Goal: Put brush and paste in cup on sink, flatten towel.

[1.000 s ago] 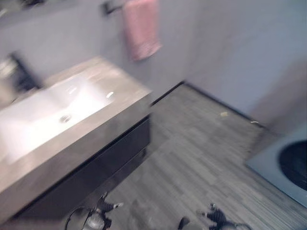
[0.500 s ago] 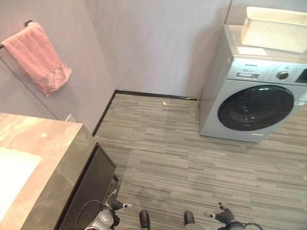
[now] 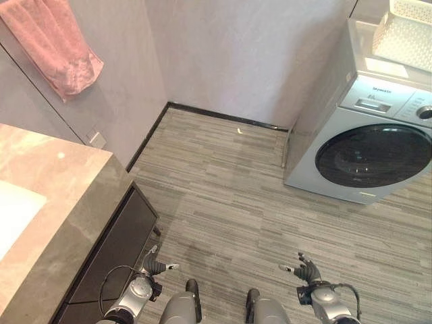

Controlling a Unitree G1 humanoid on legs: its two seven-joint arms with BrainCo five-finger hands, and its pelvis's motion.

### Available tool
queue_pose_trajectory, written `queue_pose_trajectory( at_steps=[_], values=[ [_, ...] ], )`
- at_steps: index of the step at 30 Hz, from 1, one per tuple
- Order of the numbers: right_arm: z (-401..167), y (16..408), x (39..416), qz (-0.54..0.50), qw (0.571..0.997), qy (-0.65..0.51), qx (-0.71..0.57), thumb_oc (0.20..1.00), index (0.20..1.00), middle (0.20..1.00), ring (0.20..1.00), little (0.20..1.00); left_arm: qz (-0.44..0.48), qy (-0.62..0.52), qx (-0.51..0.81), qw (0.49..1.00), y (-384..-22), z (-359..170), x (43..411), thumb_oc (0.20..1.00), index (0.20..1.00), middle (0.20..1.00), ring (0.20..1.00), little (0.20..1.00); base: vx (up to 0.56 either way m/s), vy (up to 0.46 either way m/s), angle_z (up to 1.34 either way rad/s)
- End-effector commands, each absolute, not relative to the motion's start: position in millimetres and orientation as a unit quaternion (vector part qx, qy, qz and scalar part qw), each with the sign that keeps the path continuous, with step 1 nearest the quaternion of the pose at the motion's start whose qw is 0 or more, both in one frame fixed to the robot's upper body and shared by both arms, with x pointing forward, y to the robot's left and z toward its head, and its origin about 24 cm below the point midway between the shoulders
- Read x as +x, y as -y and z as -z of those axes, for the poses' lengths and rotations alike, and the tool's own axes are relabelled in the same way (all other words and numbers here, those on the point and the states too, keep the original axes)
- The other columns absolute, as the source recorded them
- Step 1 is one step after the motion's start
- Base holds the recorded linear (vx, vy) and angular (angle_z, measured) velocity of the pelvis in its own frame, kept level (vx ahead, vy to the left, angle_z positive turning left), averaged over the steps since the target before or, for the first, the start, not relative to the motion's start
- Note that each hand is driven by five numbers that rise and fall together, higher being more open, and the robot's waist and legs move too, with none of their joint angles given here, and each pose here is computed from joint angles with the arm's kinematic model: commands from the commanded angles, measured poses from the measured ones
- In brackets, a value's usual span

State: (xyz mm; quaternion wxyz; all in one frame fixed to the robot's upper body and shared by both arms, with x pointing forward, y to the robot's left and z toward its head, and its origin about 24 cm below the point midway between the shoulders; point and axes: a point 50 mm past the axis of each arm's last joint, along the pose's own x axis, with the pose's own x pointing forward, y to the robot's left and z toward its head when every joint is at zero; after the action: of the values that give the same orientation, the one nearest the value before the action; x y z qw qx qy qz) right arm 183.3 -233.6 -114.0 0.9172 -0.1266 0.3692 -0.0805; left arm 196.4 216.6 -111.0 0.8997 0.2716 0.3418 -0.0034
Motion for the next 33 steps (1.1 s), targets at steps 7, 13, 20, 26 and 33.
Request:
queue_pose_trajectory(
  at_steps=[7, 13, 20, 26, 33],
  values=[
    [91.1, 245.2, 196.4, 0.092, 0.944, -0.298, -0.112, 1.000, 1.000, 1.000, 1.000, 1.000, -0.016, -0.281, 0.237, 0.930, -216.8, 92.2, 214.8, 1.000, 1.000, 1.000, 1.000, 1.000, 0.15, 0.124, -0.17],
    [93.7, 242.0, 189.1, 0.072, 0.943, -0.302, -0.123, 1.000, 1.000, 1.000, 1.000, 1.000, -0.035, -0.311, 0.236, 0.920, -227.1, 101.7, 203.0, 1.000, 1.000, 1.000, 1.000, 1.000, 0.45, -0.085, -0.18],
    [104.1, 243.6, 162.8, 0.068, 0.933, -0.332, -0.118, 1.000, 1.000, 1.000, 1.000, 1.000, -0.022, -0.344, 0.255, 0.904, -225.8, 114.0, 189.5, 1.000, 1.000, 1.000, 1.000, 1.000, 0.54, -0.273, 0.58],
    [98.3, 259.0, 156.9, 0.092, 0.931, -0.326, -0.135, 1.000, 1.000, 1.000, 1.000, 1.000, -0.033, -0.324, 0.258, 0.910, -228.2, 104.1, 207.1, 1.000, 1.000, 1.000, 1.000, 1.000, 0.47, -0.304, 0.25],
    [95.0, 265.6, 145.2, 0.082, 0.927, -0.328, -0.163, 1.000, 1.000, 1.000, 1.000, 1.000, -0.043, -0.318, 0.269, 0.908, -236.0, 100.3, 209.7, 1.000, 1.000, 1.000, 1.000, 1.000, 0.50, 0.148, 0.15]
  ],
)
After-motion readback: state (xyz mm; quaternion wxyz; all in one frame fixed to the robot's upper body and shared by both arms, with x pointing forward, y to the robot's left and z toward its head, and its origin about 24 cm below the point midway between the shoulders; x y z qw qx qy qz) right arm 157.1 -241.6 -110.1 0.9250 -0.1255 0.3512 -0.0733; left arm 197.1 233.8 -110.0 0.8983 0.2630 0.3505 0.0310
